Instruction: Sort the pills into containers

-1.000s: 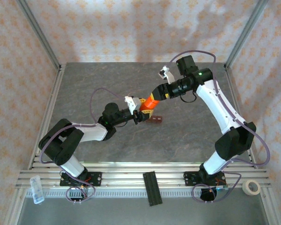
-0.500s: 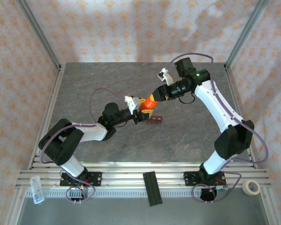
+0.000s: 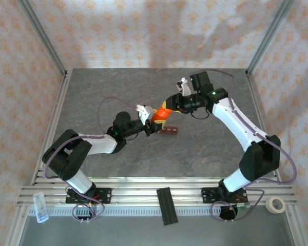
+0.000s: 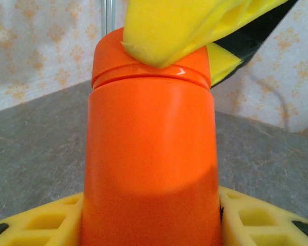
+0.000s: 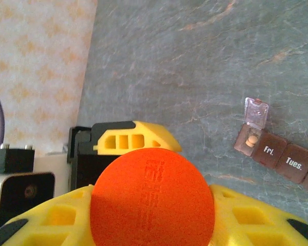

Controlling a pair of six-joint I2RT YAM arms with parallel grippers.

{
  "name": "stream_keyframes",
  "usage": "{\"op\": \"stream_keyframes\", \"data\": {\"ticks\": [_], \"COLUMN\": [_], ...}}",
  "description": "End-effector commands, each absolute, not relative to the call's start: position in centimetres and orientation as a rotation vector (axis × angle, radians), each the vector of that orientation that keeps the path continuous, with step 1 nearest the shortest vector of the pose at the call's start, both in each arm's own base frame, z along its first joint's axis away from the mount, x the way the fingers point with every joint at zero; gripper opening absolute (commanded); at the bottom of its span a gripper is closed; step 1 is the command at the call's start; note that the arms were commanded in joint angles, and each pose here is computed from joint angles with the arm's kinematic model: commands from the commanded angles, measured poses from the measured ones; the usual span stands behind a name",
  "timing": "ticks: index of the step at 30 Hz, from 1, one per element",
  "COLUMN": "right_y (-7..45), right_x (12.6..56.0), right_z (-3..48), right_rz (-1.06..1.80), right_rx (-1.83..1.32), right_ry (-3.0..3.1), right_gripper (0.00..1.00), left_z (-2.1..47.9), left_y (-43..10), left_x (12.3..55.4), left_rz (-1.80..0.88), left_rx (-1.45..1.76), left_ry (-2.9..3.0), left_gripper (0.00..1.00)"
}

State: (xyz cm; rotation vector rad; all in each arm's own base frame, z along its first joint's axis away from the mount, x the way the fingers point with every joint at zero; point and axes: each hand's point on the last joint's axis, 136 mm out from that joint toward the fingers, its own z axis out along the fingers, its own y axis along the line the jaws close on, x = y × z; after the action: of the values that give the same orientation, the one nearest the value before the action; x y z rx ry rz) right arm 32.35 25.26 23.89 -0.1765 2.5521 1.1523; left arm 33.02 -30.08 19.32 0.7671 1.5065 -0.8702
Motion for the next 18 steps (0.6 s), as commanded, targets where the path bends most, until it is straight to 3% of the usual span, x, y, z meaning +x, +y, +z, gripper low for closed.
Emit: {"op": "stream_keyframes", "data": {"ticks": [1, 7, 9, 14, 18], "right_y": [25.2, 26.0, 25.8, 24.3, 24.3], "right_x": [34.0, 33.5, 33.6, 34.3, 33.1], "right_z": [22.5, 22.4, 22.9, 26.3, 29.3], "right_rz": [1.038, 1.055, 1.024, 1.014, 1.062], "right_rx": [0.203, 0.29, 0.245, 0.085, -0.246], "right_ry": [2.528, 2.507, 2.521, 2.482, 2.419], "right_gripper": [0.34, 0.37, 0.43, 0.73, 0.79], "left_z": [25.5, 25.2, 25.0, 24.8, 24.9], "left_y": [-30.2, -30.0, -30.0, -30.0, -30.0], "left_x": [32.5, 32.8, 32.8, 32.8, 32.6], "left_rz": [-0.836, -0.82, -0.817, -0.809, -0.82], "left_rx": [0.762, 0.751, 0.751, 0.756, 0.767], "left_ry": [1.259, 1.27, 1.273, 1.279, 1.275], "left_gripper": [0.0, 0.0, 0.0, 0.0, 0.0]}}
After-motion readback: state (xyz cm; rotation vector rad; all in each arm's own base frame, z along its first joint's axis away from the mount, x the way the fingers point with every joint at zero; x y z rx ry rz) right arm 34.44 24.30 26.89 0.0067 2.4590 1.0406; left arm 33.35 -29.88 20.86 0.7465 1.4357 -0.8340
